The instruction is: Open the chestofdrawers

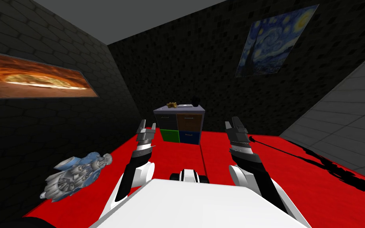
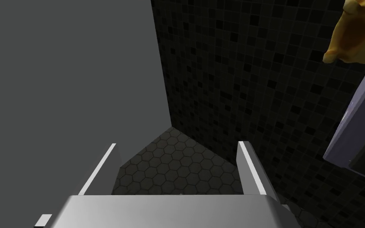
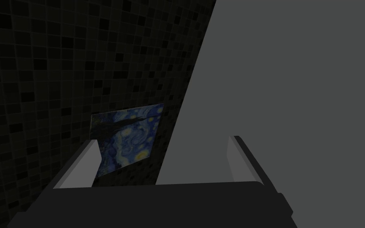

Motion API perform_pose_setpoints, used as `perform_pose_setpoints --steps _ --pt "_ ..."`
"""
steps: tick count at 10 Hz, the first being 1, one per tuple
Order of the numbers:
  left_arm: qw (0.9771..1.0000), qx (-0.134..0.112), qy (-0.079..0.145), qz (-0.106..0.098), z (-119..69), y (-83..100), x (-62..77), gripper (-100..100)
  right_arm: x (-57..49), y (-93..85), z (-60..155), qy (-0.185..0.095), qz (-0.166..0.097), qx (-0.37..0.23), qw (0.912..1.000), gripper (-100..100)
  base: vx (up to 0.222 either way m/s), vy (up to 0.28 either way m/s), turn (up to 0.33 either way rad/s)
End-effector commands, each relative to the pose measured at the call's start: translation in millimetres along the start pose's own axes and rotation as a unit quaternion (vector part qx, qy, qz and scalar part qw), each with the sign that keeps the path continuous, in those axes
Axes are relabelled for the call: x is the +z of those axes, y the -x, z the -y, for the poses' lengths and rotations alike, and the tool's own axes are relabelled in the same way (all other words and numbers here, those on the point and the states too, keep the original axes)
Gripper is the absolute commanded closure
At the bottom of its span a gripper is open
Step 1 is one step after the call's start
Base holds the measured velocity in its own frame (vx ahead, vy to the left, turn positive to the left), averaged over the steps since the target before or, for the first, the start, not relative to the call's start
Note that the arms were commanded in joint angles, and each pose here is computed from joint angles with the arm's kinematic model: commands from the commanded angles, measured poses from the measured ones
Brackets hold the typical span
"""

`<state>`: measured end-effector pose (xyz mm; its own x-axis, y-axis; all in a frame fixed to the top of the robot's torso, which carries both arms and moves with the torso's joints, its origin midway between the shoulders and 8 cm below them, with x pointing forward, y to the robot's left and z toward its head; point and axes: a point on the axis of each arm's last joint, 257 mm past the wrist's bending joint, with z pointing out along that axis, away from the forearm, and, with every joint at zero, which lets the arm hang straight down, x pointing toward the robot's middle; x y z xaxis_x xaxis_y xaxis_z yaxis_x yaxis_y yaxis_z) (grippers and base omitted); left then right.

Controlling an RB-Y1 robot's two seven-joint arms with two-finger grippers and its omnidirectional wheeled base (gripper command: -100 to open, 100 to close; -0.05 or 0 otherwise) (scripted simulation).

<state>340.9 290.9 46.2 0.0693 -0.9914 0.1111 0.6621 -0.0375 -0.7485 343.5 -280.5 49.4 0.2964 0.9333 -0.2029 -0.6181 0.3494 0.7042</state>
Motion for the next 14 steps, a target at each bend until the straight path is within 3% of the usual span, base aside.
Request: perform_pose_setpoints --steps 1,5,14 --pt "0.9996 0.01 0.01 -0.024 -8.0 -6.3 -0.4 -100 -0.1 0.0 0.2 0.0 0.0 0.0 1.0 0 0.034 -0.022 -0.015" --pt "0.9972 0.029 0.04 -0.056 -40.3 -11.9 -4.1 -100 -0.1 0.0 0.3 0.0 0.0 0.0 1.0 0 0.08 -0.044 -0.03" --pt "0.9917 0.044 0.102 -0.064 -112.7 -6.4 -17.3 -100 -0.1 0.0 0.3 0.0 0.0 0.0 1.0 0 0.1 -0.056 -0.031"
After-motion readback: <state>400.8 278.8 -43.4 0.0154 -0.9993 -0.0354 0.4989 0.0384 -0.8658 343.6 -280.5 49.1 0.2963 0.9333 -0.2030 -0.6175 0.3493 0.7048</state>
